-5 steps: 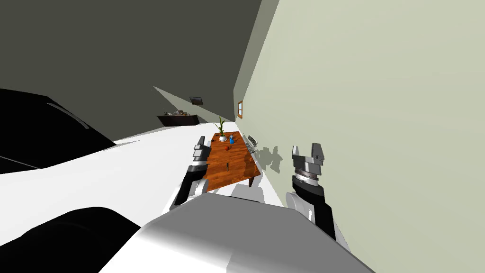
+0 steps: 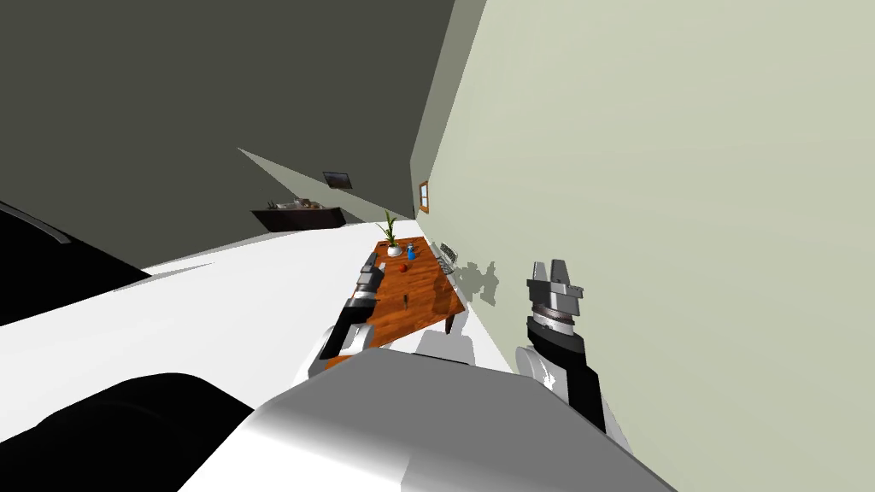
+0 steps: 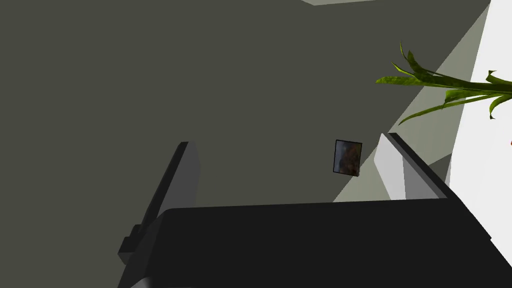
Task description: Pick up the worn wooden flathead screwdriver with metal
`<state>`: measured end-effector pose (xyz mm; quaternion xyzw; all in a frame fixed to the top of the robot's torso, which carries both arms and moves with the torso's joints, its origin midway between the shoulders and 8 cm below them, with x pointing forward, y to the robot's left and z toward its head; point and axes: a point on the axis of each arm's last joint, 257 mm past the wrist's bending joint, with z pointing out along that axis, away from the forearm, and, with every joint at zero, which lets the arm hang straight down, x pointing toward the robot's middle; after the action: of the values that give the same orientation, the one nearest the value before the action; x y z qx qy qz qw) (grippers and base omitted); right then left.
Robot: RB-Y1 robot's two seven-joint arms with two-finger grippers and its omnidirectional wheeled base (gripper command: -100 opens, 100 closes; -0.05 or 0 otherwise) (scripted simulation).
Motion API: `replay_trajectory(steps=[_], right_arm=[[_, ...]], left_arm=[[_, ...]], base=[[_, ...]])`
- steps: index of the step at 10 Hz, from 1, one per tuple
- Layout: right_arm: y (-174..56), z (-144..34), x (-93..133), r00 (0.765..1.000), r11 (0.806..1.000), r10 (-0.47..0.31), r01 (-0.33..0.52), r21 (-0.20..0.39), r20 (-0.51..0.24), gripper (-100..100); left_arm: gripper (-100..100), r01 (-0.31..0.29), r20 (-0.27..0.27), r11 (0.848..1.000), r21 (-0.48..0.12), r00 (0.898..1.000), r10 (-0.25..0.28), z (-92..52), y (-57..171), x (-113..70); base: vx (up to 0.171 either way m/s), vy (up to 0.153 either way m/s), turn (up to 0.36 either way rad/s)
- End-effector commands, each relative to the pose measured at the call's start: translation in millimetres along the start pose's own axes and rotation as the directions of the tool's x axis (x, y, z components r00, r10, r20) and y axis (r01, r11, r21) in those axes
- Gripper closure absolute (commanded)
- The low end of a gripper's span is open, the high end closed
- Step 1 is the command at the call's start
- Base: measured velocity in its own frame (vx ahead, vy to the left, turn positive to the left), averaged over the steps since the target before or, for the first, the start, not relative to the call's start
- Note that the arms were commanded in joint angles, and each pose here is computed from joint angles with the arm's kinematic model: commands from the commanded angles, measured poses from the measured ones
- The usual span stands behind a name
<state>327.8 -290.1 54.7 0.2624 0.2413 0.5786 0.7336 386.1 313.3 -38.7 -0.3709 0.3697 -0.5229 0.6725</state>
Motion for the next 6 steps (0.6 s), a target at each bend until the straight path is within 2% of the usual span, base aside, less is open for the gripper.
replay_trajectory(steps=[1, 3, 5, 6], right_arm=[[0, 0.0, 0, 1.0, 1.0, 0.0, 0.0, 0.0, 0.0, 0], [0, 0.0, 0, 1.0, 1.0, 0.0, 0.0, 0.0, 0.0, 0], [0, 0.0, 0, 1.0, 1.0, 0.0, 0.0, 0.0, 0.0, 0], [0, 0.0, 0, 1.0, 1.0, 0.0, 0.0, 0.0, 0.0, 0]], left_arm=[[-100, -0.007, -0.002, 0.999, -0.035, 1.0, 0.007, -1.2, 16, -2.7], [-100, -0.034, -0.013, 0.989, -0.142, 0.999, 0.032, -7.0, 59, -8.6], [-100, -0.062, -0.026, 0.966, -0.249, 0.998, 0.058, -15.7, 101, -16.8], [-100, -0.078, -0.033, 0.945, -0.318, 0.997, 0.071, -24.8, 129, -22.7]], base=[[-0.02, 0.014, -0.054], [-0.018, 0.007, -0.188], [-0.026, 0.012, -0.283], [-0.027, 0.012, -0.322]])
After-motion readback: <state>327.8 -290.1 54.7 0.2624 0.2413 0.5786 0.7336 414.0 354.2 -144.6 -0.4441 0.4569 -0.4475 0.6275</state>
